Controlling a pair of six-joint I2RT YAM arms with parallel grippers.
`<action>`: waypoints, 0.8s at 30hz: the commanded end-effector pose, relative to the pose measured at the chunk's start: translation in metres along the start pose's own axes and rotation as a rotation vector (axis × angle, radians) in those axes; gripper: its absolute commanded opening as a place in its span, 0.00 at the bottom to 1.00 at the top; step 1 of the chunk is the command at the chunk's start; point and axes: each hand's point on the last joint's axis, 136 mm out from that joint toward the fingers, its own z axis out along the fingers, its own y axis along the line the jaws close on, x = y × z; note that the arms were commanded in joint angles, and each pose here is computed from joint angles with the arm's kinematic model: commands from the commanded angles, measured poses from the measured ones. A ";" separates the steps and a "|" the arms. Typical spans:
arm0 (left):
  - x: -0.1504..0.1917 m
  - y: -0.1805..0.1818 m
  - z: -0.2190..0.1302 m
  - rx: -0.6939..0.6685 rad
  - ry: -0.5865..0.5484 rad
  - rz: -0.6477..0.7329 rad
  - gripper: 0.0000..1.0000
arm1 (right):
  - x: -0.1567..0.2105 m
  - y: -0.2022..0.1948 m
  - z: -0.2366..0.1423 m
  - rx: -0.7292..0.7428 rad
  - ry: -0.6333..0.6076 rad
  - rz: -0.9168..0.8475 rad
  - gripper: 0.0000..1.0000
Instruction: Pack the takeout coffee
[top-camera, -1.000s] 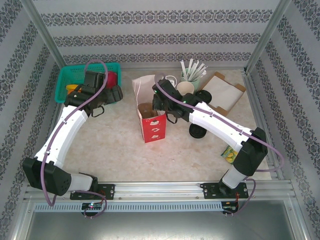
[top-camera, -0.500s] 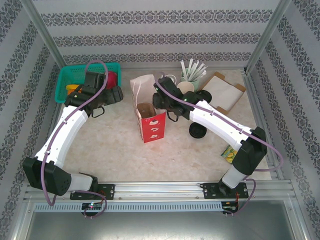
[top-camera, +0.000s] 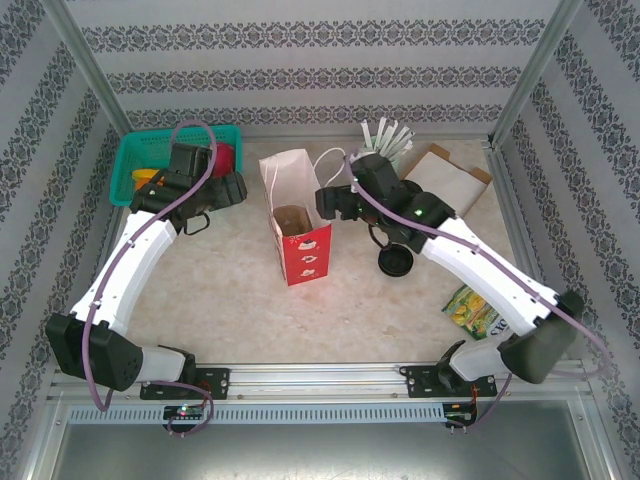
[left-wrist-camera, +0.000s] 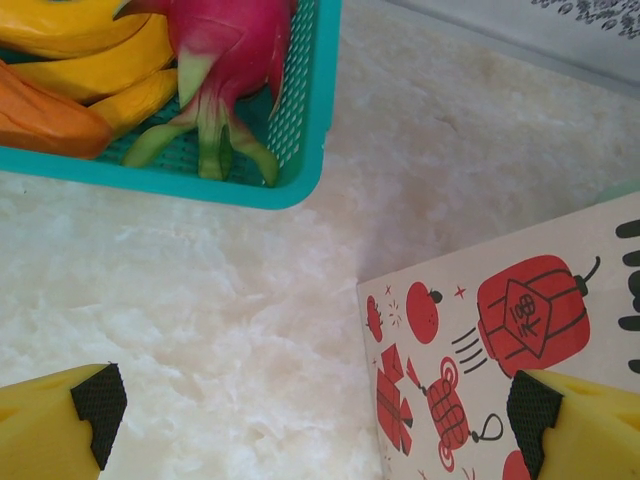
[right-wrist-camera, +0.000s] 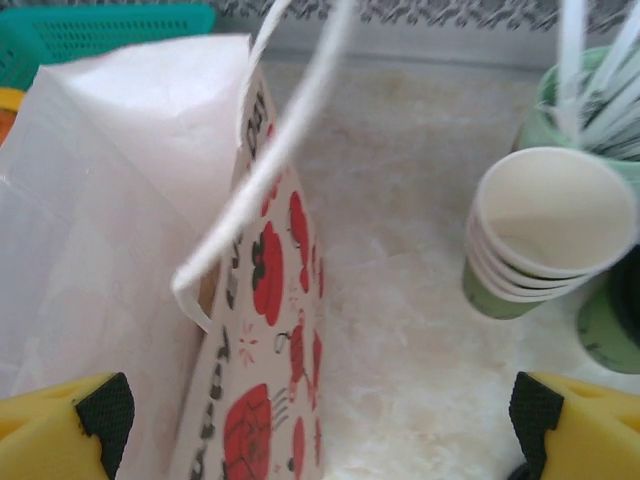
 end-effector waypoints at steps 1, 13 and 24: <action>-0.004 -0.002 0.005 0.022 -0.020 -0.013 1.00 | 0.000 -0.040 -0.011 0.114 -0.028 -0.002 0.98; -0.011 -0.016 -0.003 0.147 -0.139 0.024 1.00 | 0.039 -0.166 0.006 0.270 -0.012 0.268 0.98; -0.008 -0.013 -0.005 0.132 -0.128 0.021 1.00 | 0.062 -0.205 0.057 0.159 0.144 0.263 0.98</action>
